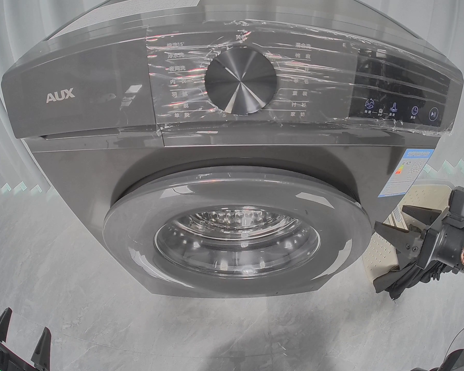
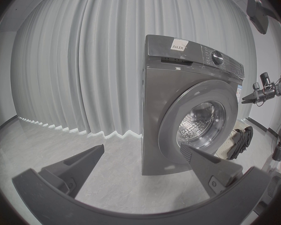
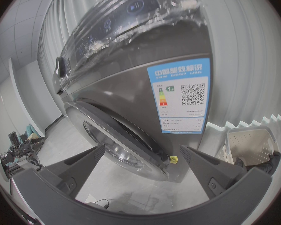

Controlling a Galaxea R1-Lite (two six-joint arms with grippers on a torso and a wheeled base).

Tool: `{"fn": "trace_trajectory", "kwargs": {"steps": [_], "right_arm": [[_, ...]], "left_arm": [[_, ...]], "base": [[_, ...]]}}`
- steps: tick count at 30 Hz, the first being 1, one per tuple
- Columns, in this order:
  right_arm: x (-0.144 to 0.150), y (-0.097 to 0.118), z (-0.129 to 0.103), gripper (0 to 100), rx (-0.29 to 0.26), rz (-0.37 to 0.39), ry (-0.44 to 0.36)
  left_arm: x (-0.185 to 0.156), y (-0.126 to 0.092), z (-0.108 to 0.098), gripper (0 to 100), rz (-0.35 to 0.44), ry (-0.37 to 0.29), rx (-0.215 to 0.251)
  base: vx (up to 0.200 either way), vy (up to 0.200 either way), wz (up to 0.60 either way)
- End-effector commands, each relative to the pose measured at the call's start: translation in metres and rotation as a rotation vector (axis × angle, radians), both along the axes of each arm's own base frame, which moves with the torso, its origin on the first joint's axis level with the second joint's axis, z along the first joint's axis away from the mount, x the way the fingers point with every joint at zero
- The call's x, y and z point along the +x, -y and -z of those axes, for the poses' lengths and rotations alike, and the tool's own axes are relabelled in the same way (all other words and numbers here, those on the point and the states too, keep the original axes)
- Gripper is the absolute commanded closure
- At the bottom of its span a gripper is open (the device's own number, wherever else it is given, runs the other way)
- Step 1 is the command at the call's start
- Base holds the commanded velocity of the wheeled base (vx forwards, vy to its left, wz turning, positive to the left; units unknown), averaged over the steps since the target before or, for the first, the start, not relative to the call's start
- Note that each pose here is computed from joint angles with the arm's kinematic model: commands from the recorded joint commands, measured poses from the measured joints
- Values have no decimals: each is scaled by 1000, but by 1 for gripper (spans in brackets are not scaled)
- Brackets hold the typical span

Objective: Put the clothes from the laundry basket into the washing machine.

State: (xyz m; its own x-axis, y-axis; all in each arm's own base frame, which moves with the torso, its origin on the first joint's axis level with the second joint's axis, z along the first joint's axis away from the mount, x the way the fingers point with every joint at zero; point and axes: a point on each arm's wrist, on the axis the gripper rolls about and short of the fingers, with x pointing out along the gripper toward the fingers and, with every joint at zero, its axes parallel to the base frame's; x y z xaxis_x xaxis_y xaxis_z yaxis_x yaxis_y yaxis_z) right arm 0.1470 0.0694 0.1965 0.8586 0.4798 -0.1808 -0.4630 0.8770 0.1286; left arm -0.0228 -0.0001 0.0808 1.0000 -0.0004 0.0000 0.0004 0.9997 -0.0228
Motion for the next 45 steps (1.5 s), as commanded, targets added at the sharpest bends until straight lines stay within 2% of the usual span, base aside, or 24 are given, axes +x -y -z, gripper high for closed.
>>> {"fn": "trace_trajectory", "kwargs": {"steps": [1,2,3,5,12,17,28,32,36,45], "right_arm": [[9,-8,6,0,-2,-17,-47],[9,-8,6,0,-2,-17,-47],[9,-14,7,0,32,-38,-76],[11,-18,10,0,63,-38,-117],[22,-25,13,0,95,-36,-167],[34,-31,16,0,115,-32,-134],[38,-40,23,0,105,-57,-145],[23,-36,31,0,89,-79,-166],[8,-27,29,0,98,-88,-147],[20,-32,19,0,115,-84,-119]], "left_arm": [[0,0,5,0,0,0,0],[0,0,5,0,0,0,0],[0,0,5,0,0,0,0],[0,0,5,0,0,0,0],[0,0,5,0,0,0,0],[0,0,5,0,0,0,1],[0,0,5,0,0,0,1],[0,0,5,0,0,0,1],[0,0,5,0,0,0,1],[0,0,5,0,0,2,-6]], "base": [[0,0,0],[0,0,0],[0,0,0],[0,0,0],[0,0,0],[0,0,0],[0,0,0],[0,0,0],[0,0,0],[-44,0,0]]}}
